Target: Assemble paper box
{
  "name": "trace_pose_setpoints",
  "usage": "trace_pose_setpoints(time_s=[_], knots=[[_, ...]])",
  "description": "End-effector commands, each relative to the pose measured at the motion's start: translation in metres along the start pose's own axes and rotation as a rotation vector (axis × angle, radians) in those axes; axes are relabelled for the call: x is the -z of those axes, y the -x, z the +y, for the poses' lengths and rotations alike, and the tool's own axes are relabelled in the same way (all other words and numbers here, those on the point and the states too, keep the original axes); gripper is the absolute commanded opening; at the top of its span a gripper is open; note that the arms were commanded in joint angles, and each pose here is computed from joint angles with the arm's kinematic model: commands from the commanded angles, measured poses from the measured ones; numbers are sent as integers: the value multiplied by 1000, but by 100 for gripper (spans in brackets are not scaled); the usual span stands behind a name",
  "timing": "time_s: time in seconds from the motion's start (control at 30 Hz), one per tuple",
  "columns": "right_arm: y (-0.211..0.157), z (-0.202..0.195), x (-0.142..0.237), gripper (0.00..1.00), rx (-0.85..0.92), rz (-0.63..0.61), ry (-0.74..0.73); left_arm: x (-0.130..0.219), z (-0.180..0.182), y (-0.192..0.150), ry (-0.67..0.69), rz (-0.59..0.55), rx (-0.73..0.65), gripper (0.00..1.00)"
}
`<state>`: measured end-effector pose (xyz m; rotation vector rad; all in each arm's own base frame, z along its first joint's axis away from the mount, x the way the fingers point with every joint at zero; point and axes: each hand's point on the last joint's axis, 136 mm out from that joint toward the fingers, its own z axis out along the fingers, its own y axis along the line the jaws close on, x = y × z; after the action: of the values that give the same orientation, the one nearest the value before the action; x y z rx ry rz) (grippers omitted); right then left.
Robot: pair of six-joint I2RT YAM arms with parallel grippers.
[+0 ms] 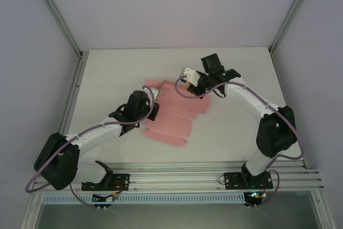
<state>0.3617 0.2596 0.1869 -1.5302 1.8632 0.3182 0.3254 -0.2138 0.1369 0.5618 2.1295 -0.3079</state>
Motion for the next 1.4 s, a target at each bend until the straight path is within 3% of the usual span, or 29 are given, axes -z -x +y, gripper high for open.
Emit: trace_pose_setpoints(time_s=[0.0,0.13,0.27,0.5,0.57,0.83,0.9,1.0,1.07,1.23,1.37], knots=[[17,11,-7,0,1,-42,-13,-26,-39,30,147,-21,-215,0],[13,8,-12,0,-32,-24,-50,-44,-53,36,209,-35,-243,0],[14,9,-13,0,-44,-34,-78,-55,-71,36,171,-47,-202,0],[6,-2,-10,0,-46,1,-149,-43,-66,45,173,-121,-121,0],[7,-2,-10,0,-46,-4,-150,-36,-64,47,171,-140,-111,5],[5,-14,-3,0,31,4,-204,-5,-23,30,154,-138,50,33],[5,-18,-1,0,65,16,-217,10,-8,29,159,-152,108,49],[10,-20,0,0,104,13,-212,34,14,30,188,-186,169,84],[14,-18,0,0,149,-6,-198,52,36,33,231,-216,242,100],[21,-13,-7,0,310,-73,-199,86,115,11,440,-214,486,100],[30,-25,-9,0,383,-91,-263,93,157,-14,555,-182,622,100]])
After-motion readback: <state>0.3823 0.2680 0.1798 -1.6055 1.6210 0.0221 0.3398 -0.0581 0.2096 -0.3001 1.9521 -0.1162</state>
